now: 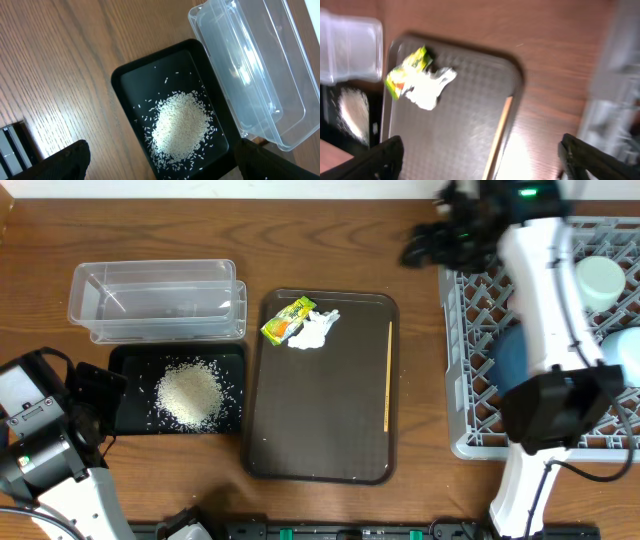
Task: Sort waste into correct bins and load items into the dishwasher rack
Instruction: 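Move the right gripper to the brown tray and grasp the wooden chopstick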
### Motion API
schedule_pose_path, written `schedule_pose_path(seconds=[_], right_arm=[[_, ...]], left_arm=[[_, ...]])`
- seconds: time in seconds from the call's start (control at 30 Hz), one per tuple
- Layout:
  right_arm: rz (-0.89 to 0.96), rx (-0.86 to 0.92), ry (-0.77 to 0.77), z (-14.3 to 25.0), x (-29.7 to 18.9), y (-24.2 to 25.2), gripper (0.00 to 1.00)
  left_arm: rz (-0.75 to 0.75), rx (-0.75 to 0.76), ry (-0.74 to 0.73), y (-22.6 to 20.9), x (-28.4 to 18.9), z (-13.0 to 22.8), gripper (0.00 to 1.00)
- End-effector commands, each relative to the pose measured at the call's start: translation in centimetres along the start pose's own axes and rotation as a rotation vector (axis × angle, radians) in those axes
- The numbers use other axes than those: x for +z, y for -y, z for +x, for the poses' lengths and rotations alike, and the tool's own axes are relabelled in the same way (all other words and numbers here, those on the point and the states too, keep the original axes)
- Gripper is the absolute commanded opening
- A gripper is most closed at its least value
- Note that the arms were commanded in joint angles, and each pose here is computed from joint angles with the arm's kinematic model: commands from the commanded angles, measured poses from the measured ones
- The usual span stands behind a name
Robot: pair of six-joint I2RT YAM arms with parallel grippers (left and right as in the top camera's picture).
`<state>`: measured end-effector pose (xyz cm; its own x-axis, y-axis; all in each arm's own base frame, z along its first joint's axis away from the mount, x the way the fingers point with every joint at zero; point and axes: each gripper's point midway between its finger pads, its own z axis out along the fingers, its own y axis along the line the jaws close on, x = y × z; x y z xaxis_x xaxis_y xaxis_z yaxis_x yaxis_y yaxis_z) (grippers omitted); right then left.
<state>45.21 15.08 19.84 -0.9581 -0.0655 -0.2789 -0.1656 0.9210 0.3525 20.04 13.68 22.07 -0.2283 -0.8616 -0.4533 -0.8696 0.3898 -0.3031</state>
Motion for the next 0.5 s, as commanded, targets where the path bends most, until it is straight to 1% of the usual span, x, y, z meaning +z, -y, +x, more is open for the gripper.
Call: schedule_pose_path(seconds=[0.0, 0.13, 0.2, 0.27, 0.33, 0.43, 0.47], right_arm=[[0.092, -0.066, -0.052, 1.5, 1.9, -1.6, 0.99], [0.085, -0.131, -0.149, 4.6, 4.3, -4.6, 0.99], [0.122, -0.114, -0.199, 6.3, 5.6, -4.8, 0.80], [0.207, -0.041, -0.244, 8.2, 7.0, -4.0, 0.73], [0.274, 0.009, -0.270, 9.6, 8.2, -3.1, 0.62], [0.321, 0.046, -0.307, 11.7, 10.3, -2.1, 0.57], [0.328, 0.061, -0.318, 12.3, 11.1, -1.7, 0.54]], left_arm=[[0.005, -0.007, 0.019, 0.1, -0.5, -0.6, 0.95], [0.005, -0.007, 0.019, 0.1, -0.5, -0.6, 0.95], [0.005, -0.007, 0.019, 0.1, -0.5, -0.6, 0.95], [0.005, -0.007, 0.019, 0.1, -0.5, -0.6, 0.95], [0.005, -0.007, 0.019, 0.1, -0.5, -0.6, 0.95], [0.005, -0.007, 0.019, 0.1, -0.5, -0.6, 0.95], [0.005, -0.007, 0.019, 0.1, -0.5, -0.6, 0.95]])
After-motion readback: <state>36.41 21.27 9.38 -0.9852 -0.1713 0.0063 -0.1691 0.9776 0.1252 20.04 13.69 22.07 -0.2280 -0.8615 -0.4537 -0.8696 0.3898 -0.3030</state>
